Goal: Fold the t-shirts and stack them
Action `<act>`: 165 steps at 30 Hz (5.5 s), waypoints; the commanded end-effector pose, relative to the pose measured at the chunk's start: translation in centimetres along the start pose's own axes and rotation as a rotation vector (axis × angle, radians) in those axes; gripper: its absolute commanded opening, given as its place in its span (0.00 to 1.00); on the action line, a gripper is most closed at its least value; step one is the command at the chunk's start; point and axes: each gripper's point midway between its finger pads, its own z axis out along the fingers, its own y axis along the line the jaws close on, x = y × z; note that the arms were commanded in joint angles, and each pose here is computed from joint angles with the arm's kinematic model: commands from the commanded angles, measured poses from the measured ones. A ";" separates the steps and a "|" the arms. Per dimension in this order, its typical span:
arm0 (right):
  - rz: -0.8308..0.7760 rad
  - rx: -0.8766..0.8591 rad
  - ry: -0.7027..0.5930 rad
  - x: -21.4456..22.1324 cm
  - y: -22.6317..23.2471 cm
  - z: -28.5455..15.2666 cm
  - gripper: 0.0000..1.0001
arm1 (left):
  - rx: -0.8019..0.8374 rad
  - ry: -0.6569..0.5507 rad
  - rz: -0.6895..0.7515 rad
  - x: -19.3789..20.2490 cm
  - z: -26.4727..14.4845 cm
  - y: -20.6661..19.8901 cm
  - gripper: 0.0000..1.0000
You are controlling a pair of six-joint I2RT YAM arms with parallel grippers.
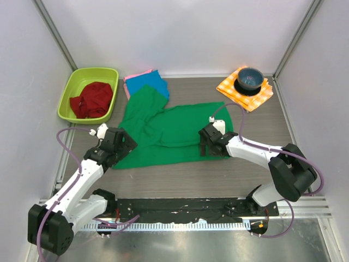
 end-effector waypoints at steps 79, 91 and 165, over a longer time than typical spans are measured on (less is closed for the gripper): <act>0.123 0.041 -0.341 -2.8 -1.0 -12.2 1.00 | 0.059 0.197 0.154 13.1 -0.9 6.2 1.00; 0.141 0.039 -0.329 -3.7 -1.3 -12.0 1.00 | 0.057 0.232 0.129 14.1 -2.4 7.2 1.00; 0.504 0.121 -0.241 -13.0 -10.2 4.2 0.89 | 0.184 0.108 0.353 -9.4 15.7 -20.0 0.79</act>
